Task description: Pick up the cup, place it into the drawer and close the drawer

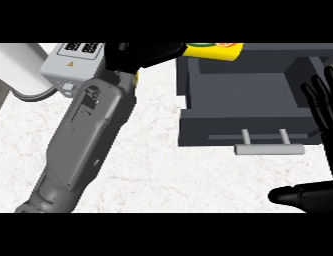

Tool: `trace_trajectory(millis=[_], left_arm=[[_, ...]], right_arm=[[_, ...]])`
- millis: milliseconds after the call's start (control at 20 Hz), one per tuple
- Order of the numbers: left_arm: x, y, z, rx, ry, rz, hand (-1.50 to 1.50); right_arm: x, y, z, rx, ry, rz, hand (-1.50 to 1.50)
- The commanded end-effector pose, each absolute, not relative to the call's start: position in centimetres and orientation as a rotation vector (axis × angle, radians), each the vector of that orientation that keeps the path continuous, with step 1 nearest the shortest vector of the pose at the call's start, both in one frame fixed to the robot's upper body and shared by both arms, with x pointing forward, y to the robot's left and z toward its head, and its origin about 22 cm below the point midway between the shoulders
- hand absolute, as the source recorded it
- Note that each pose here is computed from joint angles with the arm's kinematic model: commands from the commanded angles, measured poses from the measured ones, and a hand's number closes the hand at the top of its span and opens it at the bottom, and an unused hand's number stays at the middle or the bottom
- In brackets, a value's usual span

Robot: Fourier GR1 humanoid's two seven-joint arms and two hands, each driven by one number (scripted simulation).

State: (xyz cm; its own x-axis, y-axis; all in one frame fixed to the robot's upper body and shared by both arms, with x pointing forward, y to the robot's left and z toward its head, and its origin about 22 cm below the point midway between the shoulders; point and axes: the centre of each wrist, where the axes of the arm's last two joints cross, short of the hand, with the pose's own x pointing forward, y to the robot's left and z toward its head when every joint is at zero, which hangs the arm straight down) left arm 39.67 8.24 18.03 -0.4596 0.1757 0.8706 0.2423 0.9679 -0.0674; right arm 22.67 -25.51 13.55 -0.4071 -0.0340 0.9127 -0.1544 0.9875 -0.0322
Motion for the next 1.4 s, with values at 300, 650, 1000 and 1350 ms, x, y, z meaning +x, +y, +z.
trace_trajectory(millis=[300, 650, 1000, 1350], left_arm=[[41.5, 3.3, 17.9, -0.215, -1.99, -0.094, 1.5], [42.4, 2.1, 15.5, -0.188, -1.933, -0.138, 1.5], [42.7, 1.7, 14.0, -0.091, -1.921, -0.226, 1.5], [43.4, 1.9, 13.5, -0.042, -1.9, -0.286, 1.5]], right_arm=[[23.1, -25.7, 13.6, 0.138, -1.989, 0.126, -1.5], [23.3, -24.6, 12.9, 0.165, -2.001, 0.168, -1.5], [23.4, -24.2, 13.1, 0.191, -1.998, 0.172, -1.5], [23.8, -24.0, 13.9, 0.207, -2.0, 0.187, -1.5]])
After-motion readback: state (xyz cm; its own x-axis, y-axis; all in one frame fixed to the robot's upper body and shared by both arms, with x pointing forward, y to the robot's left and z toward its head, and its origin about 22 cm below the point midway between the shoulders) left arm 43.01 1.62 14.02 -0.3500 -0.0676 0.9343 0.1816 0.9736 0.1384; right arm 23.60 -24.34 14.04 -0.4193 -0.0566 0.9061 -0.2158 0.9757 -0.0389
